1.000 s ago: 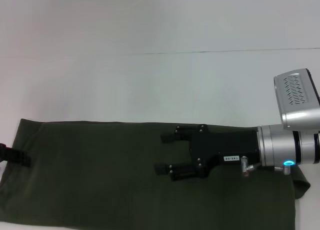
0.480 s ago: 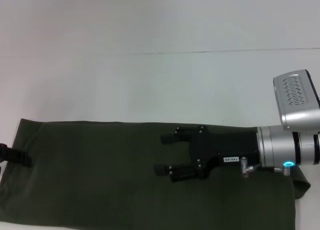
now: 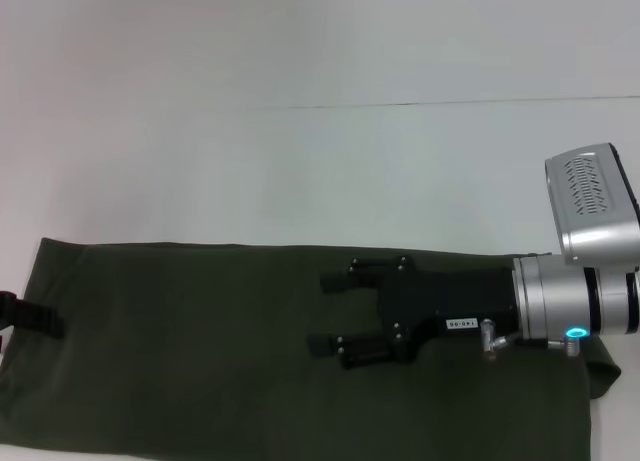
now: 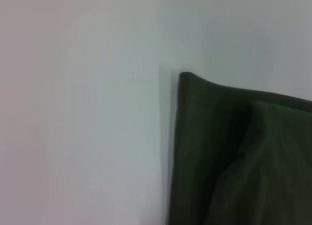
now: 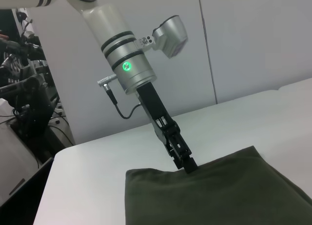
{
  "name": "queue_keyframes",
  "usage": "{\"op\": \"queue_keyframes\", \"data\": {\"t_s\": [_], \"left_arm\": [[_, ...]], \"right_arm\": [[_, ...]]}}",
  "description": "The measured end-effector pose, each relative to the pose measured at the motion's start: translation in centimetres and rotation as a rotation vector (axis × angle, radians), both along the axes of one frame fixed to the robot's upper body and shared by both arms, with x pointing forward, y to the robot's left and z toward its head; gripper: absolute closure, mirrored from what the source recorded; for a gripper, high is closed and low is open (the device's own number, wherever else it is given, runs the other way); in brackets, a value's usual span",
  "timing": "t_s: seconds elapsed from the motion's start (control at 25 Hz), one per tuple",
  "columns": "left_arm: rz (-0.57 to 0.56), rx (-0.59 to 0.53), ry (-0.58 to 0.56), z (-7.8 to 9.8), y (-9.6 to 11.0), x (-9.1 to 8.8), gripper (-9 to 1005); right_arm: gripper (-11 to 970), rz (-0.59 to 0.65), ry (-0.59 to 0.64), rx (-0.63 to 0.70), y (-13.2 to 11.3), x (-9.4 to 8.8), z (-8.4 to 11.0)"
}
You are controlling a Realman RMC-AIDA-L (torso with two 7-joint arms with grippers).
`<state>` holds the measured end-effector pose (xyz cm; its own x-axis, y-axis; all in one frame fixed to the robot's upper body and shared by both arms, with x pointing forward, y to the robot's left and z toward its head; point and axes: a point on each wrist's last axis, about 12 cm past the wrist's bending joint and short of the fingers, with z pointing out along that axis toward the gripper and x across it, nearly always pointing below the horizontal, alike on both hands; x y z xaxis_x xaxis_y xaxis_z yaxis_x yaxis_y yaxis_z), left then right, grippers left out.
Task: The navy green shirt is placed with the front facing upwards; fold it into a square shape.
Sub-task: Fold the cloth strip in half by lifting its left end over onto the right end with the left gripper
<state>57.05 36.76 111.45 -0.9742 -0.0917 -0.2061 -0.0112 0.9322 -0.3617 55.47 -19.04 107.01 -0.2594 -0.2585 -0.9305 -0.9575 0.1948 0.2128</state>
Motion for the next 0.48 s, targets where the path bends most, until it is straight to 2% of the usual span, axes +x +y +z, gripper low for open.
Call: {"op": "queue_keyframes", "data": {"t_s": [0.48], "left_arm": [[-0.013,-0.015,0.022,-0.43,-0.41,-0.13,120]], "right_arm": [[94,-0.001,0.002,0.0,0.0,-0.03,-0.04]]}}
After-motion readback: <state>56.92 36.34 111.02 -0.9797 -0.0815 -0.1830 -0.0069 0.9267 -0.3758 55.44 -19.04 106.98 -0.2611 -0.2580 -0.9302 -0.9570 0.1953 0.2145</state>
